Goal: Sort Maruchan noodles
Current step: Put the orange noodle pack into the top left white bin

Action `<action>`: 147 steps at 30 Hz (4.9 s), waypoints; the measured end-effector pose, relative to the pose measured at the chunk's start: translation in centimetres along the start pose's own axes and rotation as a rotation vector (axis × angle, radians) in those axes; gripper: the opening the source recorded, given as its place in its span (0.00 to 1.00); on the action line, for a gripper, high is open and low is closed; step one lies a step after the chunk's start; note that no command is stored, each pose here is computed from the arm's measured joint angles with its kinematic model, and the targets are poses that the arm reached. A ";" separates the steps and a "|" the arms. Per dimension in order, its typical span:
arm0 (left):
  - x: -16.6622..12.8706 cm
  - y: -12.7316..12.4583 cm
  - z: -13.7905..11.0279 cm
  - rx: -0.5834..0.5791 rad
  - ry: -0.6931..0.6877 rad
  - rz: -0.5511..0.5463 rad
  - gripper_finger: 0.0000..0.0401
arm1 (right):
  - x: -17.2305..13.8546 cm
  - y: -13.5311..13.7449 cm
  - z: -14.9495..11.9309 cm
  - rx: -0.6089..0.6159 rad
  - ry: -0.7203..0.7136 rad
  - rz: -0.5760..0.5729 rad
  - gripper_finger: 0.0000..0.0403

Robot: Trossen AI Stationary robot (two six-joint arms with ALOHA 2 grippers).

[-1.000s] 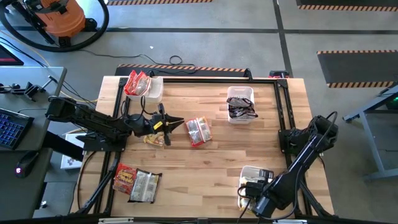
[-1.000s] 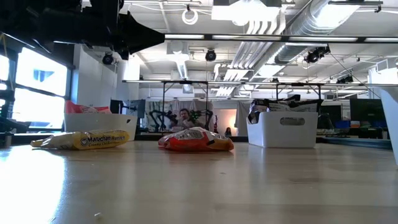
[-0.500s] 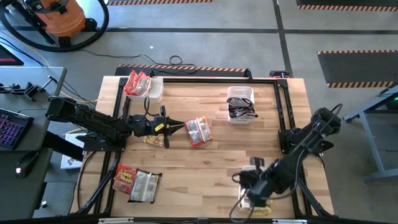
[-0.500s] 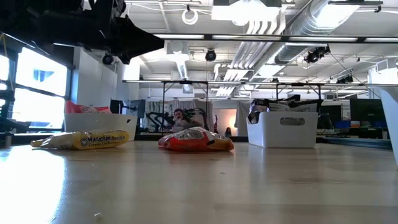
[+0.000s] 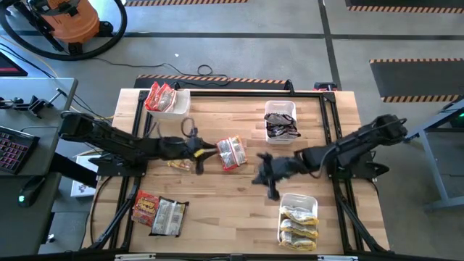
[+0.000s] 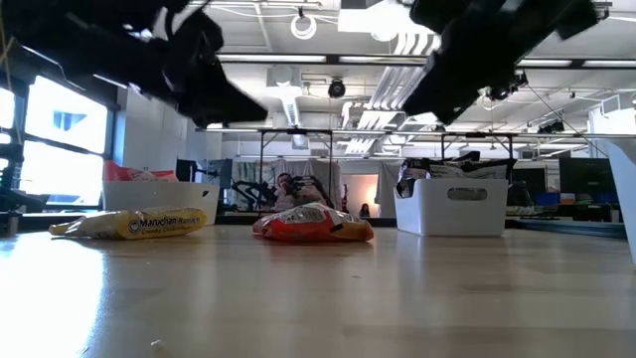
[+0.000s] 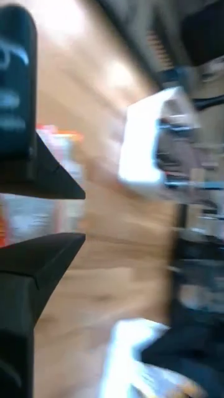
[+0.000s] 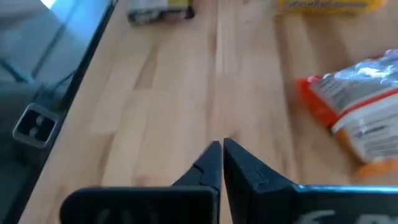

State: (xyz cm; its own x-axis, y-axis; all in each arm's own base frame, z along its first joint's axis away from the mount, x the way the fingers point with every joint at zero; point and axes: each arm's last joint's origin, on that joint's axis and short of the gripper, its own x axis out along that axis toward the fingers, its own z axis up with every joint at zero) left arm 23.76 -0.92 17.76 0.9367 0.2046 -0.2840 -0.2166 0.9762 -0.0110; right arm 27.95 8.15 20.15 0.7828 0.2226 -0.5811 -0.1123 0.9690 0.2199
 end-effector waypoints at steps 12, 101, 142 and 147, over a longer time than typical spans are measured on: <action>4.7 -0.5 -4.0 0.034 0.284 0.000 0.43 | -0.1 -4.3 0.9 -0.034 -0.061 -0.034 0.15; -0.5 1.7 2.0 -0.855 -0.509 -0.097 0.20 | 1.3 -9.0 5.9 -0.907 -0.100 -1.267 0.12; 1.3 7.5 10.5 -0.873 -0.733 -0.115 0.60 | -1.2 -10.5 14.7 -1.182 -0.103 -1.363 0.12; 1.5 7.9 10.1 -0.889 -0.699 -0.087 0.55 | -1.2 -10.7 14.6 -1.173 -0.100 -1.361 0.12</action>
State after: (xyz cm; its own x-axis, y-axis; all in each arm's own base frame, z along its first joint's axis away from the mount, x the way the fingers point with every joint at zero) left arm 26.25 7.79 26.97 0.8458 0.4061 0.3459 -0.0005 0.6490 -0.7608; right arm 37.17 -4.05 29.96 0.7116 -0.6756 0.1926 0.2791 0.0203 -0.9600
